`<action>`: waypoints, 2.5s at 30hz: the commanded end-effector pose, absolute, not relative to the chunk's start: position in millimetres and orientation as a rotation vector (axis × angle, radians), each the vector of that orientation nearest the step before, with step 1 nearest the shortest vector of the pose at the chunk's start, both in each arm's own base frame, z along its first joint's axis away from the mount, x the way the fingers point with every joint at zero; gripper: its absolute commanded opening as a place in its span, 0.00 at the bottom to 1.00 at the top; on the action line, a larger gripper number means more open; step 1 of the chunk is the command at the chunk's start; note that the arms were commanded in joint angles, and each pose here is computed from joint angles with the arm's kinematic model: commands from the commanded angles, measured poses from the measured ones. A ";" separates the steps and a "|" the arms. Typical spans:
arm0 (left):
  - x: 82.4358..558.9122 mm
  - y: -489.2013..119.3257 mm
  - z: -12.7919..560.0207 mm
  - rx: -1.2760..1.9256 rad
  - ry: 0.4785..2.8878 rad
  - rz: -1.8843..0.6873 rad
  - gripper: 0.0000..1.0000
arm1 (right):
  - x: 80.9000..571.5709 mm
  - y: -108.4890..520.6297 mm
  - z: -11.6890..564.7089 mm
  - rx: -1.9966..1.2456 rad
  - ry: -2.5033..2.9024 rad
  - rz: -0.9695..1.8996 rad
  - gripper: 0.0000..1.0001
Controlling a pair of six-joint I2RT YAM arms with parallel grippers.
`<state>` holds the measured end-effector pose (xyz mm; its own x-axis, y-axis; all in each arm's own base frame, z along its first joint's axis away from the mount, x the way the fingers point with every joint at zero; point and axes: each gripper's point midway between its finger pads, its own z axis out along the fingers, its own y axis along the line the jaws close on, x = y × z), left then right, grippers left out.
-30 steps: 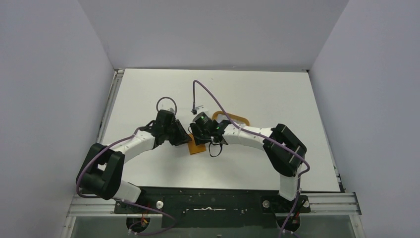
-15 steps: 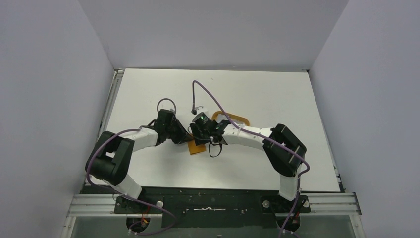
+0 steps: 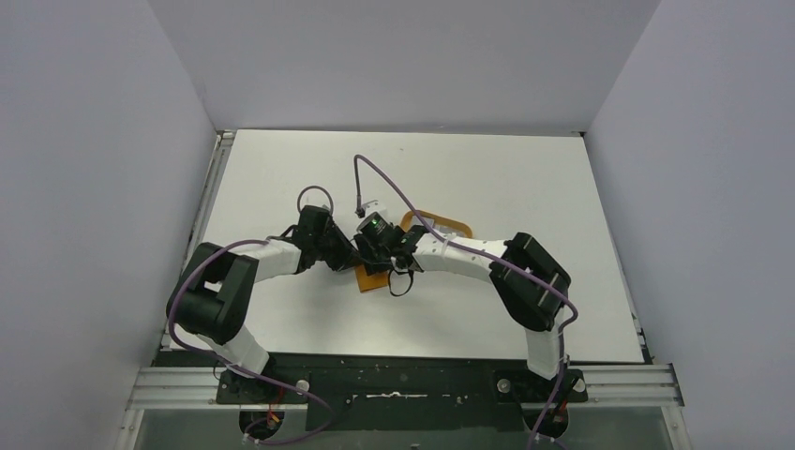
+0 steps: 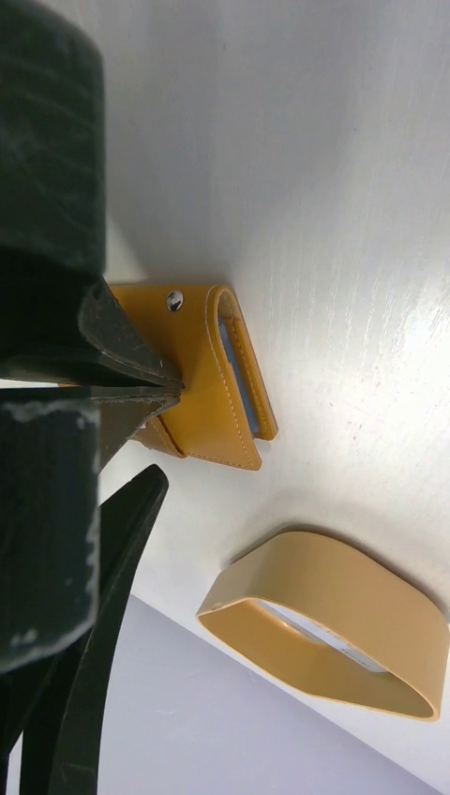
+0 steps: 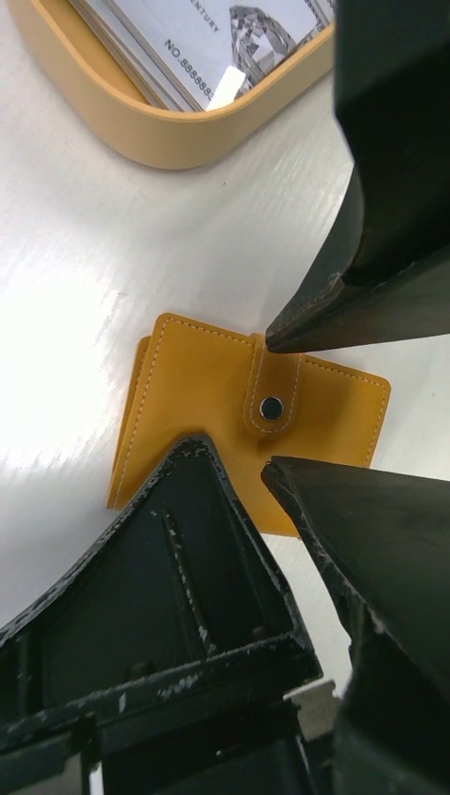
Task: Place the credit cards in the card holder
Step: Open the card holder at the center of the board.
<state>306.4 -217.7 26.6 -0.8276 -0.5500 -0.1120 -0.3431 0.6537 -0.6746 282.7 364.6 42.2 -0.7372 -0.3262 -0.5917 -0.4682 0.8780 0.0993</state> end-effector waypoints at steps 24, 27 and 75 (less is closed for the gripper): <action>316.7 -208.9 20.4 -0.731 2.552 -0.915 0.00 | 294.2 358.5 43.7 -0.589 2.421 0.160 0.23; 317.1 -209.0 19.8 -0.728 2.553 -0.914 0.00 | 293.9 358.2 46.4 -0.585 2.417 0.166 0.18; 295.6 -268.9 37.4 -0.559 2.593 -1.041 0.00 | 290.6 333.1 61.1 -0.408 2.460 0.302 0.00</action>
<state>287.1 -266.5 43.1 -0.8885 -0.4454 -0.1101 -0.2417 0.6583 -0.7129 286.3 330.3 36.9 -0.7840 -0.2641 -0.5617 -0.3677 0.9267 0.0776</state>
